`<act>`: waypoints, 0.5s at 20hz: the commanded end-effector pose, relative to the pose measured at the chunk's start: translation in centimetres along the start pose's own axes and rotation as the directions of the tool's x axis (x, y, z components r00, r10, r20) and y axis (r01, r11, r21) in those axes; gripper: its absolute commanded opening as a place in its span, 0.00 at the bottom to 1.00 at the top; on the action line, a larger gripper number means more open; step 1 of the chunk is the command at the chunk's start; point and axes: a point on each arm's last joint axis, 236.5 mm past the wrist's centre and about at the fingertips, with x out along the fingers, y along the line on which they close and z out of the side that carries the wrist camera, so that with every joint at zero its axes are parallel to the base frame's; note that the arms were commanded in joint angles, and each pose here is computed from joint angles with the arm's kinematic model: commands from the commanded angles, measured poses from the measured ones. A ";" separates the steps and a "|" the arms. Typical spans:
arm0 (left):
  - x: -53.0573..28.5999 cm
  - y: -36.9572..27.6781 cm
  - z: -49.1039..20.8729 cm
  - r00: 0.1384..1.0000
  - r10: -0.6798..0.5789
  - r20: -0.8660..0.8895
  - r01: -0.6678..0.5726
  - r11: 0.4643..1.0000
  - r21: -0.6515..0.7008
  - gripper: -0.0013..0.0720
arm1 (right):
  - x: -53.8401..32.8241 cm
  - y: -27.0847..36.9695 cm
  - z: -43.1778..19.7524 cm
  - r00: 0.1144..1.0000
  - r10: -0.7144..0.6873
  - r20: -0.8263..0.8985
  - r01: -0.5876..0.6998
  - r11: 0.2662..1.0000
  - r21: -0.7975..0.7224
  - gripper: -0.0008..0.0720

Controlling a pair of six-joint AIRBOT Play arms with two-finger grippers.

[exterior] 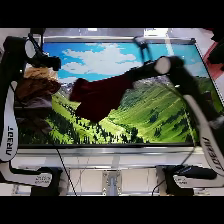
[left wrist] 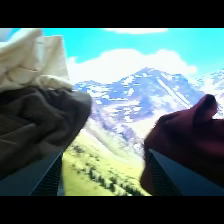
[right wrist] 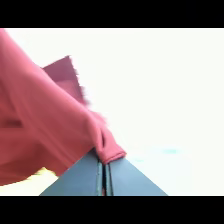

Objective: Fold the shirts.

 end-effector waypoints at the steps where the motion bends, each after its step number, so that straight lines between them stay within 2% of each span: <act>1: 2.2 -5.5 -1.8 0.971 -0.239 -0.016 0.234 0.962 -0.140 0.81 | -12.4 -11.5 -0.3 0.934 -0.354 0.055 0.349 0.933 0.084 0.04; 5: 5.8 -10.8 -9.0 0.903 -0.399 -0.162 0.356 0.903 -0.241 0.81 | -15.9 -15.4 -5.0 0.904 -0.417 -0.095 0.426 0.896 0.128 0.04; 8: 5.7 -16.9 -13.1 0.793 -0.567 -0.221 0.507 0.816 -0.278 0.81 | -14.1 -16.5 -7.1 0.906 -0.398 -0.143 0.418 0.894 0.163 0.04; 10: 4.0 -21.8 -13.3 0.709 -0.677 -0.195 0.640 0.735 -0.226 0.81 | -11.7 -15.9 -8.1 0.926 -0.347 -0.148 0.371 0.910 0.184 0.04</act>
